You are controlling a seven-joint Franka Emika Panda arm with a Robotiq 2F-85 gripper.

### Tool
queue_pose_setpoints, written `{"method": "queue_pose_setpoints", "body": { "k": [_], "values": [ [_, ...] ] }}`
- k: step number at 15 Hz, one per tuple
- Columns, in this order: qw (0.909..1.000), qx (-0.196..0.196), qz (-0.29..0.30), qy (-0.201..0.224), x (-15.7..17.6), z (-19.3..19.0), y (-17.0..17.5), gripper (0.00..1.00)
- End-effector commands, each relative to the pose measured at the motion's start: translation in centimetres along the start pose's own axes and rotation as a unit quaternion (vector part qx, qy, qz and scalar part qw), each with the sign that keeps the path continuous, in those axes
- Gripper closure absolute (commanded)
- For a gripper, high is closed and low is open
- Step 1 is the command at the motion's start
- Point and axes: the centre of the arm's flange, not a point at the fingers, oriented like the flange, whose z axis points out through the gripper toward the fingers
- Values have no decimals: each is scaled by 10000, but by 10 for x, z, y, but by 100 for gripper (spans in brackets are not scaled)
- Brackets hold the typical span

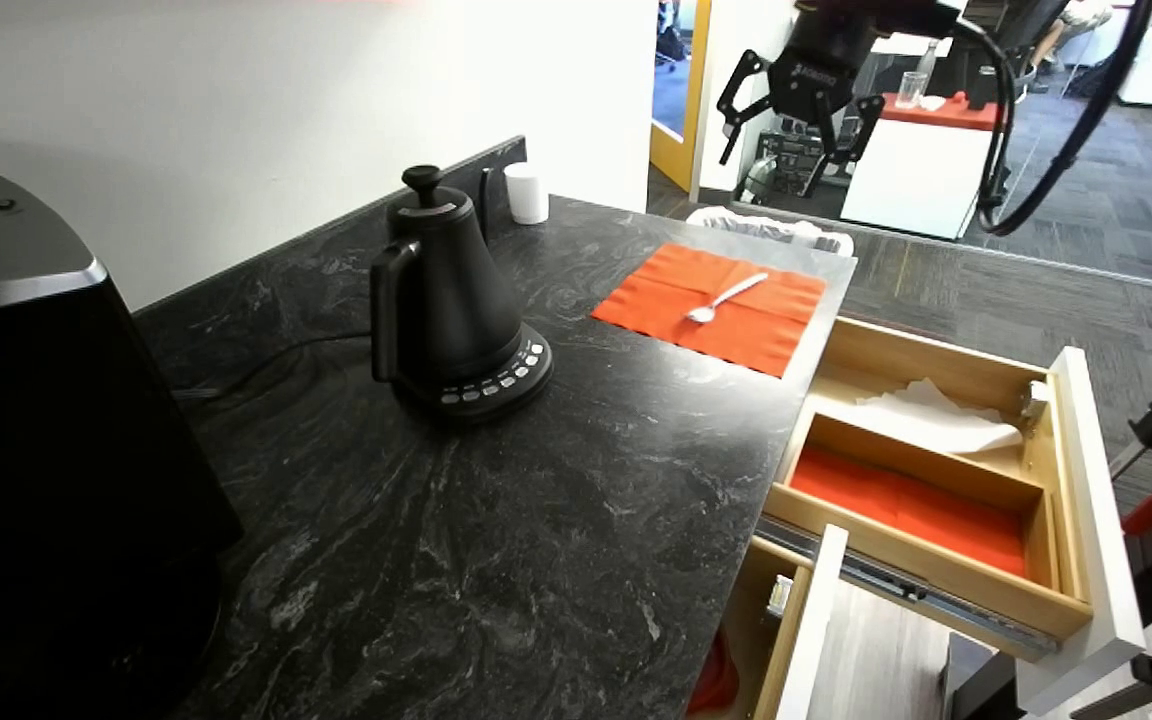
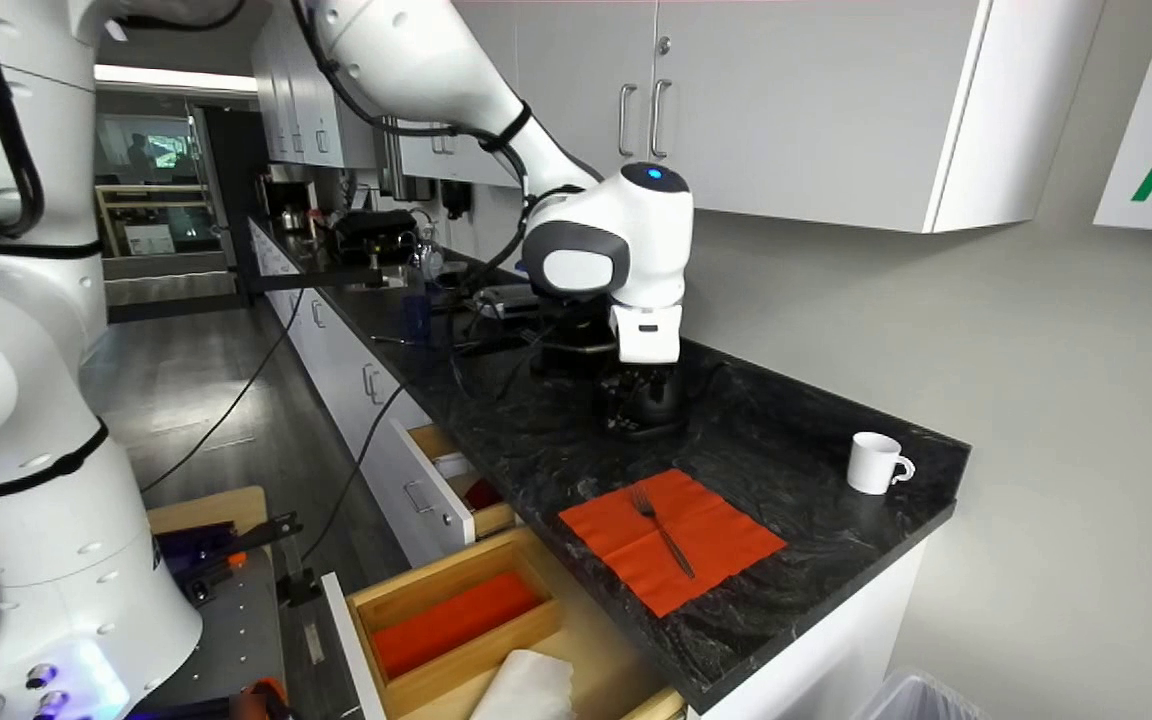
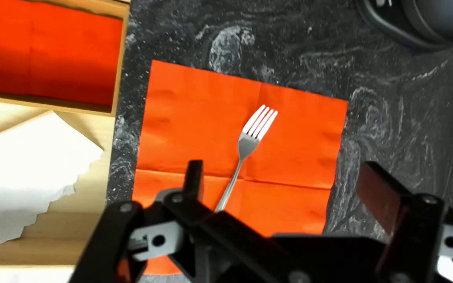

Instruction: Take the fork on the mat and put it in the left compartment of the drawer

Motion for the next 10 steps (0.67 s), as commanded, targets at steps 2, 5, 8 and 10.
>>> {"method": "queue_pose_setpoints", "body": {
  "k": [2, 5, 8, 10],
  "values": [
    [9924, 138, 1190, 266, 30, 32, -38, 0],
    [9804, 148, 1929, 378, 45, 43, -45, 0],
    [9632, 134, 2651, 422, 54, 52, -47, 0],
    [9522, -7, 3018, 464, 58, 63, -45, 0]
  ]
}}
